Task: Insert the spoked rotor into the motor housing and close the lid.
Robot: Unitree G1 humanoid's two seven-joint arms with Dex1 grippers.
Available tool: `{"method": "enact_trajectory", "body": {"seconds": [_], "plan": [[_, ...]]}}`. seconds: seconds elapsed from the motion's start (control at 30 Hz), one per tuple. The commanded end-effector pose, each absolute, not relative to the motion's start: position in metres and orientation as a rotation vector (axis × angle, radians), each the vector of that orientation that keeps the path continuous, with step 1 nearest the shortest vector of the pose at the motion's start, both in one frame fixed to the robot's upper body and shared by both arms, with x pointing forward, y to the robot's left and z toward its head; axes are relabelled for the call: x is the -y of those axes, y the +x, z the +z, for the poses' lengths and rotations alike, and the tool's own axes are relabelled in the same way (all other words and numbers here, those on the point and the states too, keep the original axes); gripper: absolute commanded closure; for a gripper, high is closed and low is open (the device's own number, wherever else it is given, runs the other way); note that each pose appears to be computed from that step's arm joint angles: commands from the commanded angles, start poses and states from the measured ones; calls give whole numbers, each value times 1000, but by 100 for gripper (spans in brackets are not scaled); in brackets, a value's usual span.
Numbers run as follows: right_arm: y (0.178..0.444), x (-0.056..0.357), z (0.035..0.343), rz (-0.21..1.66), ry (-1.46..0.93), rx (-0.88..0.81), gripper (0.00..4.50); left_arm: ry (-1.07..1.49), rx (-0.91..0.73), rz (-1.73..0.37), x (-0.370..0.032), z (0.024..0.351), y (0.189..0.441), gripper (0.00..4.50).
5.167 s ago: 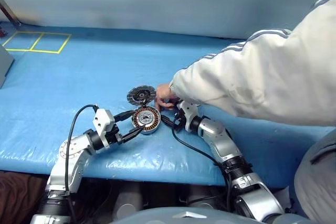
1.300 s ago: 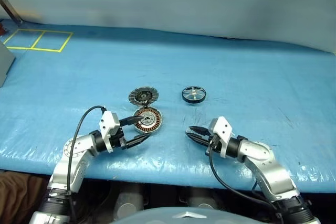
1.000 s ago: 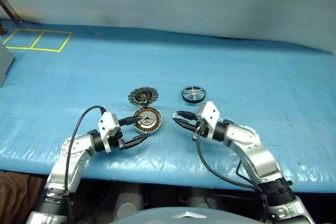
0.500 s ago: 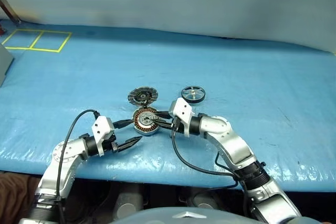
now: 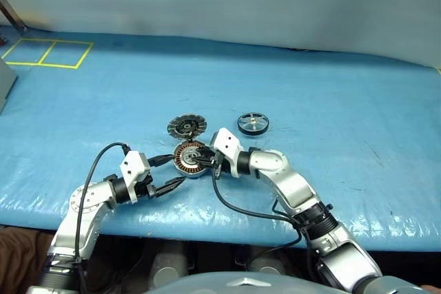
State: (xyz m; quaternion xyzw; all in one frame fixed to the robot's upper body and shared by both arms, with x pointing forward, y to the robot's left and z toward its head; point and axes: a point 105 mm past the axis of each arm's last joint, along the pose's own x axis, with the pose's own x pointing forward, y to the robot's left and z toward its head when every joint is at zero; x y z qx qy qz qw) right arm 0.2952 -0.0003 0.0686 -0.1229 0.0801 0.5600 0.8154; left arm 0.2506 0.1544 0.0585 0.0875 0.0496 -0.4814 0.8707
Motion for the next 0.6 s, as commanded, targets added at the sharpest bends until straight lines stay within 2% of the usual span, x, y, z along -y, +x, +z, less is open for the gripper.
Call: {"method": "enact_trajectory", "body": {"seconds": [0.03,0.6], "plan": [[295,-7,82,1220,-264,-114,384,191,-57,-1009,-152,69,251,108],[300,-8,76,1214,-281,-135,384,190,-59,-1008,-150,69,249,108]]}}
